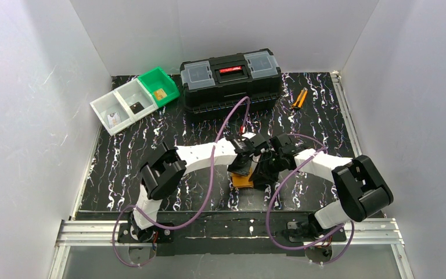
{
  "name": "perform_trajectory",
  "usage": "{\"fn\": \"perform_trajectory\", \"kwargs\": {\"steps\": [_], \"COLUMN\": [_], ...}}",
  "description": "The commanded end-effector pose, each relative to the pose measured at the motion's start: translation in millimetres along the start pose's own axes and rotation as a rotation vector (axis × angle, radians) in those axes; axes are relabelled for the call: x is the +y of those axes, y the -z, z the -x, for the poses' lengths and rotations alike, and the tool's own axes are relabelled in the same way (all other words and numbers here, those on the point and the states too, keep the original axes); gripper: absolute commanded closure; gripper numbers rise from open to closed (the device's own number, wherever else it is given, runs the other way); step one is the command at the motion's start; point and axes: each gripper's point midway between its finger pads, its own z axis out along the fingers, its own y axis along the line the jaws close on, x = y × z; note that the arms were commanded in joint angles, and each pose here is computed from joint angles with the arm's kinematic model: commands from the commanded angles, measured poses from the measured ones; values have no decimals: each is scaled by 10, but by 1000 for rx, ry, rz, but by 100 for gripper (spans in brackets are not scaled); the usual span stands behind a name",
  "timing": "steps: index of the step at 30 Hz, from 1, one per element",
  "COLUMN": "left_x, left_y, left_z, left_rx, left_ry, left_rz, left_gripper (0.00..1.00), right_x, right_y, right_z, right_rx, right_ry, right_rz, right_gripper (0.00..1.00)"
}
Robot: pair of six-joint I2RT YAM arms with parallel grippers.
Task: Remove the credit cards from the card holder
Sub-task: Open the card holder at the center of the board.
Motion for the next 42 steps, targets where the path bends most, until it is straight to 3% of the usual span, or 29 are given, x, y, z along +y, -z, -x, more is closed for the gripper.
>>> {"fn": "perform_trajectory", "kwargs": {"steps": [1,8,13,18,23,26,34,42], "left_x": [185,224,157,180,310,355,460,414], "left_y": [-73,-17,122,258,501,656,929,972], "left_z": [-65,-9,42,35,75,77,113,172], "left_rx": [1,-8,-29,-26,-55,-68,-99,-93], "left_ry": [-10,1,-7,20,63,71,101,114], "left_rz": [58,-25,-112,-169,-217,-251,-279,-287], "left_gripper": [74,90,100,100,100,100,100,100], "right_x": [51,51,22,-43,-75,-47,102,187], "right_y": [-51,-120,-198,-287,-302,-295,-99,179], "right_z": [26,64,83,71,80,88,159,237], "right_rx": [-5,-9,-12,1,-6,-5,-57,-149], "right_ry": [12,17,14,-1,-5,-1,39,55], "right_rz": [-13,-46,-68,-96,-110,-104,-85,-91], "right_gripper": [56,48,50,59,59,56,33,30]}}
